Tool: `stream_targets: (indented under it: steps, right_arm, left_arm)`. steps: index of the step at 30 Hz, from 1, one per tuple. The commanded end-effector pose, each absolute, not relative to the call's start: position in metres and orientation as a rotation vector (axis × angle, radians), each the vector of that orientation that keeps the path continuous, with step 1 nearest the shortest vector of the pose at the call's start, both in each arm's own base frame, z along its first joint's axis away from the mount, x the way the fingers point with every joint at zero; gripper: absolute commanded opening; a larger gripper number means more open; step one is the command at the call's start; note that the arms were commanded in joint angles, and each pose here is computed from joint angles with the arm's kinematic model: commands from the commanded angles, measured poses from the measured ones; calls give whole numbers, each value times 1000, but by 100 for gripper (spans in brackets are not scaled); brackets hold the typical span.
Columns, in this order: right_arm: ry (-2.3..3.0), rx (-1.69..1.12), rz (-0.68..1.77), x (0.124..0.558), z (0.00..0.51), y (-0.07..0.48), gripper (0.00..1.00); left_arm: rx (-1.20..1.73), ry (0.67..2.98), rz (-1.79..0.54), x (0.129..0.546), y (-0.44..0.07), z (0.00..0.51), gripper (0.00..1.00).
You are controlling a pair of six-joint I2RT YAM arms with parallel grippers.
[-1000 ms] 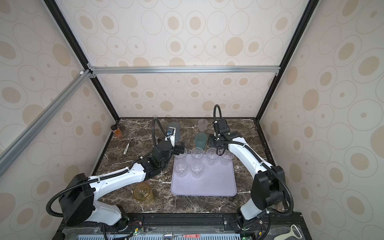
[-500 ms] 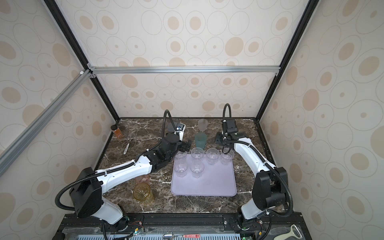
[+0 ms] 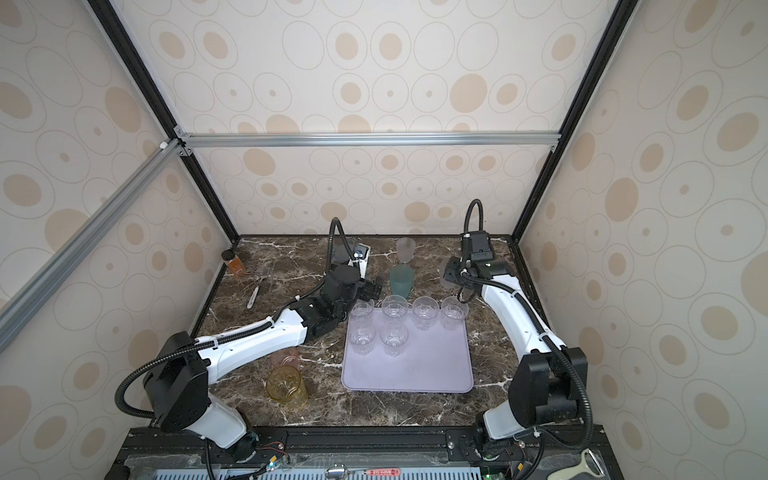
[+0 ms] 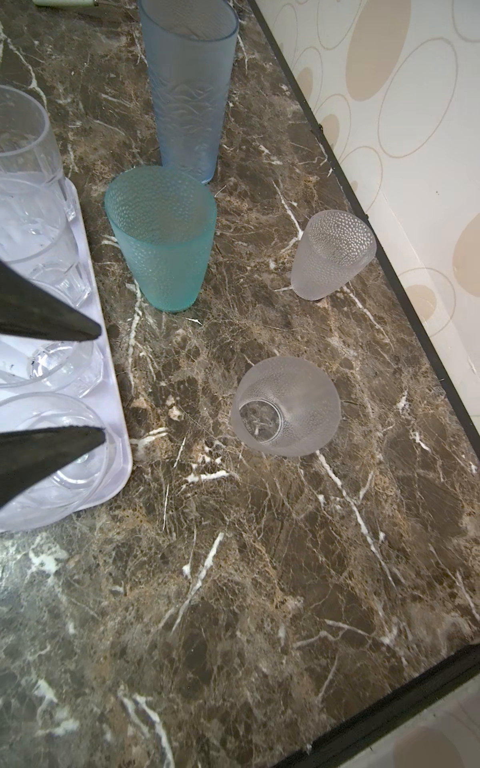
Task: Place the glasses into the tray
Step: 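Reach the right gripper to the large frosted glass and grasp it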
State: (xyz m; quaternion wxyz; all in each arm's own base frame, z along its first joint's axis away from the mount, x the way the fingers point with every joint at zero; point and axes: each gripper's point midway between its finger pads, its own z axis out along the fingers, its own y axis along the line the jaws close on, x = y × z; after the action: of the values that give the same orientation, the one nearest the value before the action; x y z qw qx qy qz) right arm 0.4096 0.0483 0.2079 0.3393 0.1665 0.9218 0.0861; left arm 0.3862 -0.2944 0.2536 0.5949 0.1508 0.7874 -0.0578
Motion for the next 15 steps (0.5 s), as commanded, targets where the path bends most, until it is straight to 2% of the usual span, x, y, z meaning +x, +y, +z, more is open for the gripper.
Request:
stream_targets:
  steps: [1,7,15]
  right_arm:
    - [2421,462,164,412,208,36,38]
    - [2473,578,159,431,183,9,38]
    - [2488,633,173,464,154,3,38]
  left_arm:
    - [360,1770,-187,384,-295,267,98]
    - [491,1709,-285,386,-329,272,93]
    - [681,1763,-299,398,-372,237,92]
